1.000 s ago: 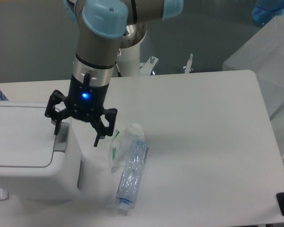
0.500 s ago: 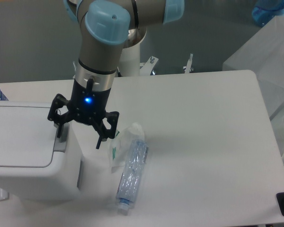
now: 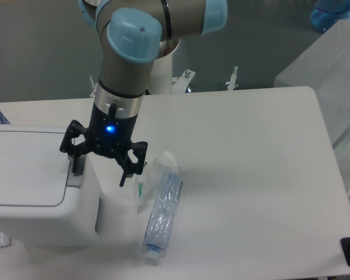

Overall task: Open the trash can
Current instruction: 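Pull the gripper back from the bin, swinging the lid open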

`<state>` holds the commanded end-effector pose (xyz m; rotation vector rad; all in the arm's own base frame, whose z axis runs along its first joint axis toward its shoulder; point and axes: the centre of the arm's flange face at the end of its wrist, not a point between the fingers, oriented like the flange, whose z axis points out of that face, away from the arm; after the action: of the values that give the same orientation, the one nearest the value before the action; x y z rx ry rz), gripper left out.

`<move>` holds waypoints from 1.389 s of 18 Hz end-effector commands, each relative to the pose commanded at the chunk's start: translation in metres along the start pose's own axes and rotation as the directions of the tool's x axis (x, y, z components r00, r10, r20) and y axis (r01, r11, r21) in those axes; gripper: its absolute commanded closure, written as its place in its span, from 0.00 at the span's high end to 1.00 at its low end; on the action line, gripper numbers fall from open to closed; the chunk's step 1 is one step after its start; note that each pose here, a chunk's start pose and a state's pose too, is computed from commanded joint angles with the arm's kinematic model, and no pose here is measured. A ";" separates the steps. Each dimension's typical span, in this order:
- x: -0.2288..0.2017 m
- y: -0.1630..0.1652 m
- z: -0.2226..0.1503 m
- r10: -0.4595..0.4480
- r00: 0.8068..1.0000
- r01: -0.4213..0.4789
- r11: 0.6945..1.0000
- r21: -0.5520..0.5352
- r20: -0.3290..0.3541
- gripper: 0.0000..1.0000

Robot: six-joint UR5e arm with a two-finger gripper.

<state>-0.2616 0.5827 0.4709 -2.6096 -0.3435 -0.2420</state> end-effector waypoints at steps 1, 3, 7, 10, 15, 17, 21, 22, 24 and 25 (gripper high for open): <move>0.000 0.000 0.000 0.000 1.000 0.000 1.000 0.004 0.001 1.00; -0.001 -0.001 0.000 -0.001 1.000 0.001 1.000 0.003 0.003 1.00; -0.002 -0.005 -0.006 -0.003 1.000 0.003 1.000 0.017 0.007 1.00; -0.012 -0.018 -0.034 -0.001 0.999 -0.002 0.998 0.068 0.032 1.00; -0.036 -0.026 -0.065 -0.004 0.997 -0.005 0.993 0.118 0.077 1.00; -0.051 -0.026 -0.075 0.013 0.995 -0.026 0.991 0.132 0.102 1.00; -0.073 -0.016 -0.072 0.149 0.973 -0.164 0.984 0.071 0.177 1.00; -0.077 -0.013 -0.072 0.183 0.962 -0.194 0.980 0.039 0.203 1.00; -0.083 -0.010 -0.072 0.238 0.942 -0.243 0.970 -0.009 0.237 1.00; -0.086 -0.007 -0.071 0.258 0.936 -0.258 0.966 -0.032 0.239 1.00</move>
<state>-0.3532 0.5363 0.5151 -2.6524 -0.0784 0.1674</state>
